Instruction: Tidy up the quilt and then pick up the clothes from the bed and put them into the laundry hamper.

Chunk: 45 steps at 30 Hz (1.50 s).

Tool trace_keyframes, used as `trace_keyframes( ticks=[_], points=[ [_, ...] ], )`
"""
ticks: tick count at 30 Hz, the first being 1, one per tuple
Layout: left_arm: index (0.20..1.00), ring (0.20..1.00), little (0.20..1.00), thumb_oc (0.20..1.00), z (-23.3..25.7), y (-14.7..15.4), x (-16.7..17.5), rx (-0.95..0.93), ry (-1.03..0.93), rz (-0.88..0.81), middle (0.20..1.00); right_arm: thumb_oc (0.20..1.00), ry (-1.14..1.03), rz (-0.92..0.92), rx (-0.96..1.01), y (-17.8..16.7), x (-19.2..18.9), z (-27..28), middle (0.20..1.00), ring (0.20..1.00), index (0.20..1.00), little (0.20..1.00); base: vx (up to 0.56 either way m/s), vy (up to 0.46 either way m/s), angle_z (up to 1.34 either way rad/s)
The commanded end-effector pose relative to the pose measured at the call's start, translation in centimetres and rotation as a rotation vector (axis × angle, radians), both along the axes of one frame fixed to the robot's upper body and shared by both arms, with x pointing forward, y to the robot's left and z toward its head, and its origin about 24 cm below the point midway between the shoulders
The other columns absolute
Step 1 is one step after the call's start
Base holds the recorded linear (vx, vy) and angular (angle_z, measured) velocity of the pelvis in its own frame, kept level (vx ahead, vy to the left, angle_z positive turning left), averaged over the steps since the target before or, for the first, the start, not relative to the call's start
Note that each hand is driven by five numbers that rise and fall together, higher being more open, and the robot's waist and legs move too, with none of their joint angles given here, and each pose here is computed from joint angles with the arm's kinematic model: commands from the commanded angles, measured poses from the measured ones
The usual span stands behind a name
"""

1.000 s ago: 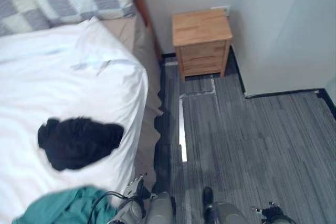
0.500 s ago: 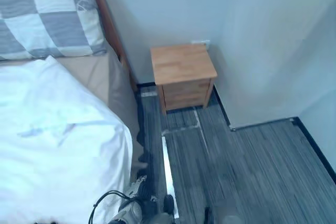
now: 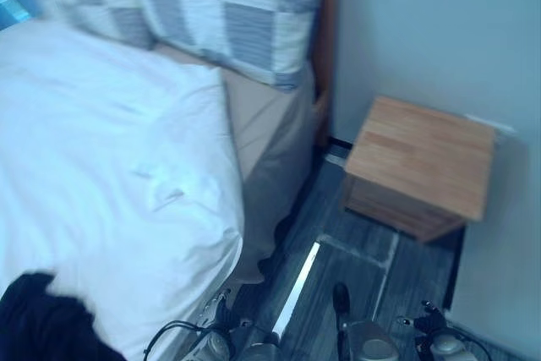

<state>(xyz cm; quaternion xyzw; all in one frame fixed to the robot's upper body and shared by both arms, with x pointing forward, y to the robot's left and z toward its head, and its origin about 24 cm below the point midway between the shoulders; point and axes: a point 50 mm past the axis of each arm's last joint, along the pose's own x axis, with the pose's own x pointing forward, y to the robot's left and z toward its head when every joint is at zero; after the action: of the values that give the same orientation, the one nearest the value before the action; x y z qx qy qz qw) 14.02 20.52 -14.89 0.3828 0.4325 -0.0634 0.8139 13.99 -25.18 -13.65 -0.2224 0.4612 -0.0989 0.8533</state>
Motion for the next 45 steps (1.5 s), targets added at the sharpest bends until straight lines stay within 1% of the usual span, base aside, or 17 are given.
trace_keyframes(
  ticks=[1, 3, 5, 6, 8, 9, 12, 19, 25, 29, 34, 36, 37, 38, 39, 40, 45],
  points=[
    [1.0, 1.0, 1.0, 1.0, 0.9, 1.8, 1.0, 0.044, -0.046, -0.003, 1.0, 1.0, -0.059, -0.033, -0.039, -1.3, -0.1, 0.7, 1.0, 1.0, 1.0, 1.0, -0.09, -0.197, 2.15],
    [1.0, 1.0, 1.0, 1.0, 1.3, 3.0, 0.9, 0.062, -0.058, 0.0, 1.0, 1.0, -0.184, -0.08, -0.066, -3.0, 1.9, 2.7, 1.0, 1.0, 1.0, 1.0, -0.14, -0.209, 1.8],
    [1.0, 1.0, 1.0, 1.0, 1.3, 3.0, 0.9, 0.063, -0.058, 0.001, 1.0, 1.0, -0.185, -0.079, -0.066, -3.0, 1.9, 2.7, 1.0, 1.0, 1.0, 1.0, -0.05, -0.038, 1.51],
    [1.0, 1.0, 1.0, 1.0, 1.2, 3.9, -0.5, 0.065, -0.027, 0.01, 1.0, 1.0, -0.328, -0.113, -0.146, -5.9, 3.4, 5.8, 1.0, 1.0, 1.0, 1.0, 0.0, 0.032, 1.38],
    [1.0, 1.0, 1.0, 1.0, 1.2, 4.2, -0.8, 0.061, -0.022, 0.015, 1.0, 1.0, -0.375, -0.119, -0.178, -6.8, 3.7, 7.0, 1.0, 1.0, 1.0, 1.0, 0.0, 0.034, 1.66],
    [1.0, 1.0, 1.0, 1.0, 1.7, 5.1, -1.0, 0.067, -0.041, 0.042, 1.0, 1.0, -0.502, -0.116, -0.254, -8.6, 5.0, 10.3, 1.0, 1.0, 1.0, 1.0, -0.02, 0.002, 1.45],
    [1.0, 1.0, 1.0, 1.0, 1.8, 5.4, -1.3, 0.082, -0.038, 0.034, 1.0, 1.0, -0.546, -0.106, -0.299, -9.3, 5.5, 11.7, 1.0, 1.0, 1.0, 1.0, -0.05, -0.044, 1.27],
    [1.0, 1.0, 1.0, 1.0, 2.9, 7.4, -1.2, 0.098, -0.069, 0.024, 1.0, 1.0, -0.78, -0.056, -0.588, -13.2, 7.5, 20.7, 1.0, 1.0, 1.0, 1.0, 0.12, -0.236, 1.16],
    [1.0, 1.0, 1.0, 1.0, 3.1, 7.8, -1.9, 0.081, -0.09, 0.069, 1.0, 1.0, -0.958, 0.171, -0.641, -10.2, 13.0, 26.6, 1.0, 1.0, 1.0, 1.0, 0.03, -0.32, 0.56],
    [1.0, 1.0, 1.0, 1.0, 3.3, 6.1, -0.8, 0.049, -0.135, -0.008, 1.0, 1.0, -1.101, 0.388, -0.689, -5.4, 18.2, 31.9, 1.0, 1.0, 1.0, 1.0, -0.15, -0.209, -0.02],
    [1.0, 1.0, 1.0, 1.0, 5.0, 5.0, 2.1, 0.043, -0.246, -0.114, 1.0, 1.0, -1.062, 0.495, -0.752, -3.3, 21.0, 33.8, 1.0, 1.0, 1.0, 1.0, -0.28, -0.141, 0.56],
    [1.0, 1.0, 1.0, 1.0, 5.2, 4.6, 2.4, 0.034, -0.255, -0.152, 1.0, 1.0, -1.009, 0.46, -0.712, -3.8, 21.7, 33.3, 1.0, 1.0, 1.0, 1.0, -0.18, -0.06, 0.36],
    [1.0, 1.0, 1.0, 1.0, 5.1, 4.7, 3.5, 0.056, -0.247, -0.15, 1.0, 1.0, -0.985, 0.504, -0.638, -1.7, 22.7, 31.8, 1.0, 1.0, 1.0, 1.0, -0.19, -0.081, 0.25],
    [1.0, 1.0, 1.0, 1.0, 5.1, 5.1, 4.3, 0.088, -0.252, -0.138, 1.0, 1.0, -0.94, 0.457, -0.653, -2.8, 23.2, 32.2, 1.0, 1.0, 1.0, 1.0, -0.19, -0.094, 0.16],
    [1.0, 1.0, 1.0, 1.0, 5.0, 5.4, 4.5, 0.107, -0.241, -0.126, 1.0, 0.912, -0.904, 0.415, -0.661, -3.5, 23.5, 32.0, 0.912, 0.912, 0.912, 0.912, -0.12, -0.063, -0.06],
    [1.0, 1.0, 1.0, 1.0, 5.0, 5.3, 4.6, 0.106, -0.244, -0.125, 1.0, 0.2, -0.907, 0.416, -0.662, -3.5, 23.5, 32.1, 0.2, 0.2, 0.2, 0.2, -0.09, -0.026, 0.03],
    [1.0, 1.0, 1.0, 1.0, 3.7, 6.2, 3.6, 0.146, -0.135, -0.044, 1.0, 0.2, -0.805, 0.272, -0.529, -5.2, 22.2, 27.0, 0.2, 0.2, 0.2, 0.2, -0.01, 0.036, 0.13]
  ],
)
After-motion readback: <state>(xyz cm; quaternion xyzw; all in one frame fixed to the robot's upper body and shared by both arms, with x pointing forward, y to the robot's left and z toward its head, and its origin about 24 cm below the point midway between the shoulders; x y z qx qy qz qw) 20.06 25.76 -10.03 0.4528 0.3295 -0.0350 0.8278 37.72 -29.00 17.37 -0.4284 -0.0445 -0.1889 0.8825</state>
